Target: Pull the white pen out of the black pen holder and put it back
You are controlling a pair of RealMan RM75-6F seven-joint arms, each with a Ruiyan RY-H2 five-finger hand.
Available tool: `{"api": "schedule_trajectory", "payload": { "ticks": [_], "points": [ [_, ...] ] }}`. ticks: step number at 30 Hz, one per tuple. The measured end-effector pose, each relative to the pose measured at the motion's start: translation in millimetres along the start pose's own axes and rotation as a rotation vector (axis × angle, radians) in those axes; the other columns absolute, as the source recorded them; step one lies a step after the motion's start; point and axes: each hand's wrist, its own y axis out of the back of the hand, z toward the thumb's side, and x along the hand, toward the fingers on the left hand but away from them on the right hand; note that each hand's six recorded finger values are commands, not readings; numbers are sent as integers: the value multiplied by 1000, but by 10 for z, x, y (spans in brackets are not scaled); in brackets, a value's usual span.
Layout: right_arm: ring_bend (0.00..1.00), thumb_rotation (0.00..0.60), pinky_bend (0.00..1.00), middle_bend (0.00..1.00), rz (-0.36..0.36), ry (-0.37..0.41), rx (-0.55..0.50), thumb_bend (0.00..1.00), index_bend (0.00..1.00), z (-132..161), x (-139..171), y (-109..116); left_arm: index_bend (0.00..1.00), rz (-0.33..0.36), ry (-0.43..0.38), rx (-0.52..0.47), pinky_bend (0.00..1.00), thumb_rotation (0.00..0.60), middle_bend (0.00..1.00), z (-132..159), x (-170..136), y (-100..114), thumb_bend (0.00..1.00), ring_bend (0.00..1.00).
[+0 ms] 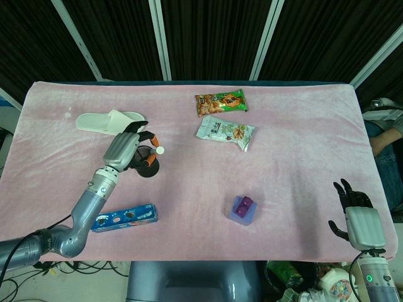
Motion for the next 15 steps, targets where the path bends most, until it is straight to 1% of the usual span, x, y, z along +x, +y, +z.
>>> {"api": "schedule_trajectory", "payload": {
  "ticks": [5, 8, 15],
  "points": [
    [199, 600, 169, 36, 0, 0, -2, 165, 13, -1, -1, 3, 586, 10, -62, -75, 101, 600, 428, 109, 30, -109, 454, 66],
    [199, 600, 169, 37, 1, -1, -4, 165, 13, -4, -1, 1, 590, 14, -87, -102, 102, 600, 427, 140, 55, -179, 457, 66],
    [199, 600, 169, 36, 1, -1, -4, 165, 13, -5, -4, 2, 599, 38, -176, -48, 111, 600, 436, 222, 77, -272, 460, 73]
  ]
}}
